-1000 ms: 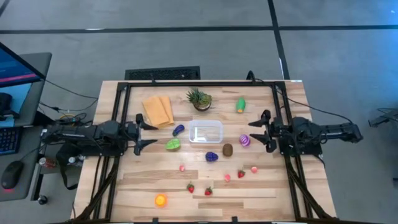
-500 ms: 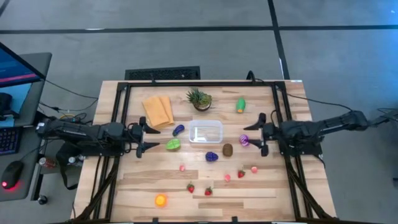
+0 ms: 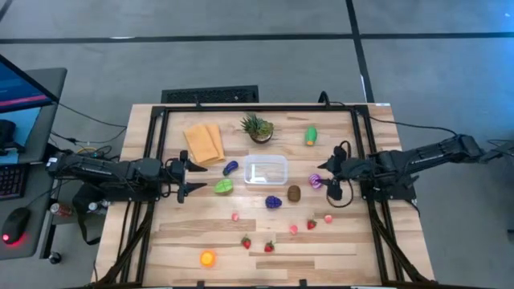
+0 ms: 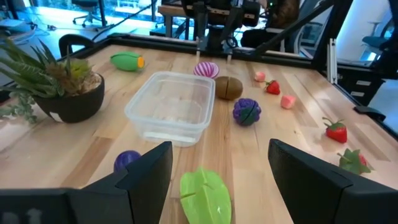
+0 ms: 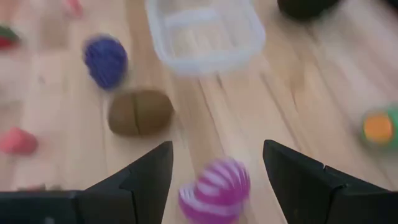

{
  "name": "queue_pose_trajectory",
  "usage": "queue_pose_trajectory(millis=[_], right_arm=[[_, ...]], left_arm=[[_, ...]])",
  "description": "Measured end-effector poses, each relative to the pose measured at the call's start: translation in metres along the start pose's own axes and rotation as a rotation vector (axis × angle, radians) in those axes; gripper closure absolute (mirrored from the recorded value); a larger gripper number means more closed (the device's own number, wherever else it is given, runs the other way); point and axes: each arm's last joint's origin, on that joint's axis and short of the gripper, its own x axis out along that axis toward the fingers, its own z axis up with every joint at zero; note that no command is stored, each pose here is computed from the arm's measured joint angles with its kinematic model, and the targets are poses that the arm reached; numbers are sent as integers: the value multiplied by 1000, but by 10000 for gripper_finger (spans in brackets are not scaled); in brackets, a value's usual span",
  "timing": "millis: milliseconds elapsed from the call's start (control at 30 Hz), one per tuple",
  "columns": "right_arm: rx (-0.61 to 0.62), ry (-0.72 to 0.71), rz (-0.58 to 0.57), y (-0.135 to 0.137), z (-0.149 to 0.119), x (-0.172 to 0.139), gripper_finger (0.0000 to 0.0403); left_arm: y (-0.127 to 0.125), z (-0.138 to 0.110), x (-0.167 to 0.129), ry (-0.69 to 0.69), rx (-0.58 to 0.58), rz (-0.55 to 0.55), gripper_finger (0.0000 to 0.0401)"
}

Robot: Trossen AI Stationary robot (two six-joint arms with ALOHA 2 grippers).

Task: Pick and placing Produce into tupperware
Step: Put the purple onion into the transparent container

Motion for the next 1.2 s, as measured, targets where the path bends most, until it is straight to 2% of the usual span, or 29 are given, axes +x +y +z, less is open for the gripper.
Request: queue_pose_trajectory(millis=[300,567,900,1067,1200], right_arm=[[-9,124,-6,5,1,14,158],[-180,185,-10,9,0,30,158],[-251,217,28,17,22,33,158],[-251,325,31,16,30,41,150],[-306,410,23,17,39,45,130]], left_arm=[[0,-1,0,7,1,11,146],[1,-1,0,4,7,26,146],[1,-1,0,3,26,48,146],[2,-1,0,1,25,62,146],[2,-1,0,-2,15,62,146]])
